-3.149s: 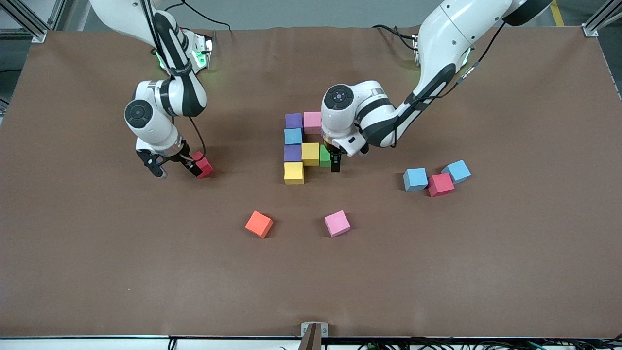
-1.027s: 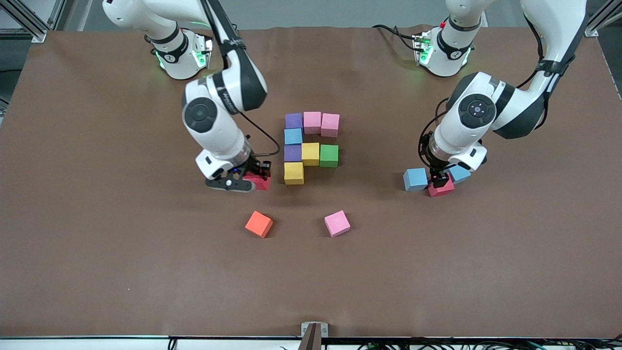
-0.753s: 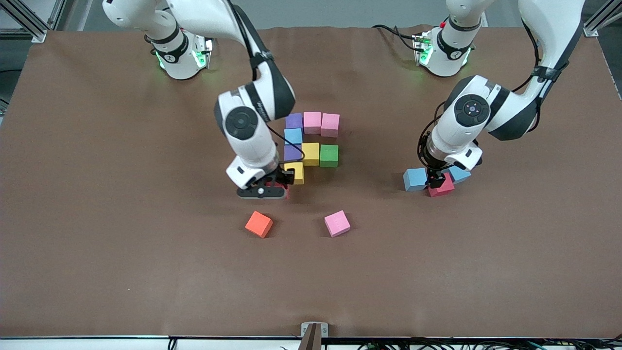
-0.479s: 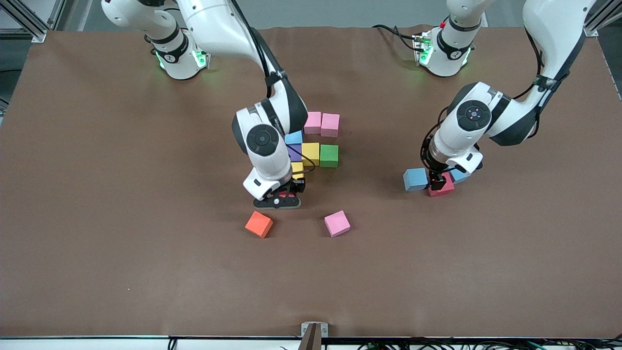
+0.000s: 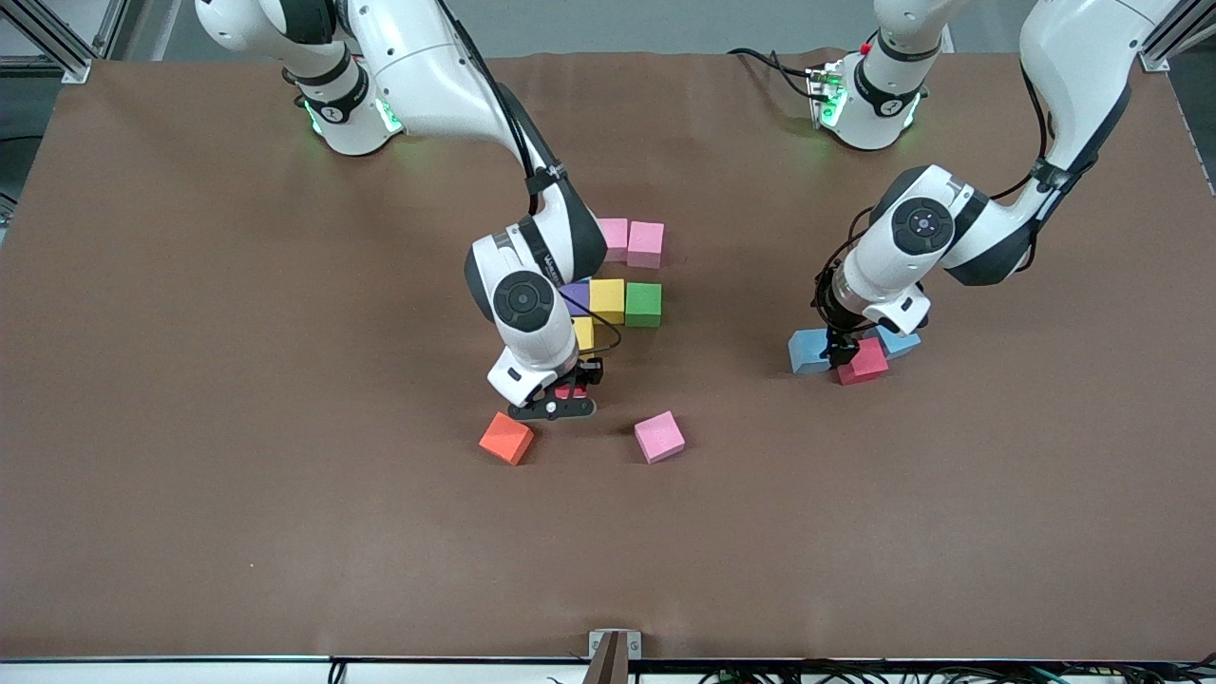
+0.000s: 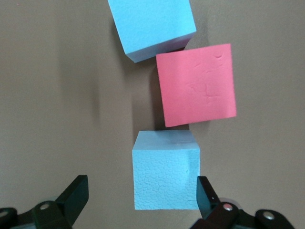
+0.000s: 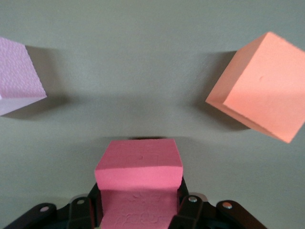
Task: Arrange 11 blocks into digit 3
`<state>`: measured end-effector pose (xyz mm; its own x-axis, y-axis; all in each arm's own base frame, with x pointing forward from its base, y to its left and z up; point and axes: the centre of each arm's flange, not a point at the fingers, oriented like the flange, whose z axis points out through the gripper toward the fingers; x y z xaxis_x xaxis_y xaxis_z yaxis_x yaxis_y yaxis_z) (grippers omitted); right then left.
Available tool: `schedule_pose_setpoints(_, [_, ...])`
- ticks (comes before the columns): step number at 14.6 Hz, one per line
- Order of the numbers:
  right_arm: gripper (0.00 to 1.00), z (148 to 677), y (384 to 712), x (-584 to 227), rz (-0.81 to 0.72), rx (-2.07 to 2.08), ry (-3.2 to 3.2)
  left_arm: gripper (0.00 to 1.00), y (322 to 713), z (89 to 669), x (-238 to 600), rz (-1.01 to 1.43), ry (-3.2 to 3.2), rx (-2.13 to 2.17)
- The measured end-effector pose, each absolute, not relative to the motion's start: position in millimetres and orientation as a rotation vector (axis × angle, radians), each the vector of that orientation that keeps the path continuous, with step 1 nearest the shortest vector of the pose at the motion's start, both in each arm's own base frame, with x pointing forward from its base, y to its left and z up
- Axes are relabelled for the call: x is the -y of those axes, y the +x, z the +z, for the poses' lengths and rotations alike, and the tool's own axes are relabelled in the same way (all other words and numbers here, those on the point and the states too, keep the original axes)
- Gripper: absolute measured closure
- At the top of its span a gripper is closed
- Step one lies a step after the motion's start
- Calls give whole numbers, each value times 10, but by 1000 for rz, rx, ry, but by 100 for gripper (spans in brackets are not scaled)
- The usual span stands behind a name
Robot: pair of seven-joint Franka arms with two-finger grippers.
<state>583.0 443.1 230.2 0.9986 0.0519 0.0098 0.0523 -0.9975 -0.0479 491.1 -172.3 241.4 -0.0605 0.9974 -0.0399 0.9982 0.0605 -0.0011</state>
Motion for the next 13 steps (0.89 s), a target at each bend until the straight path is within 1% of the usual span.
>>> schedule_pose_setpoints(5, [41,2170,5758,-4541,23,108,-3092,0,4937,2289,1679,54,2072,-2313])
schedule_pose_setpoints(10, [41,2192,5728,-4561,111,119,-3103,0,4950,2167,1712,8,2047,-2327])
schedule_pose_setpoints(13, [41,2197,5723,-4578,117,122,-3103,0,4934,2114,1733,-7,2055,-2329])
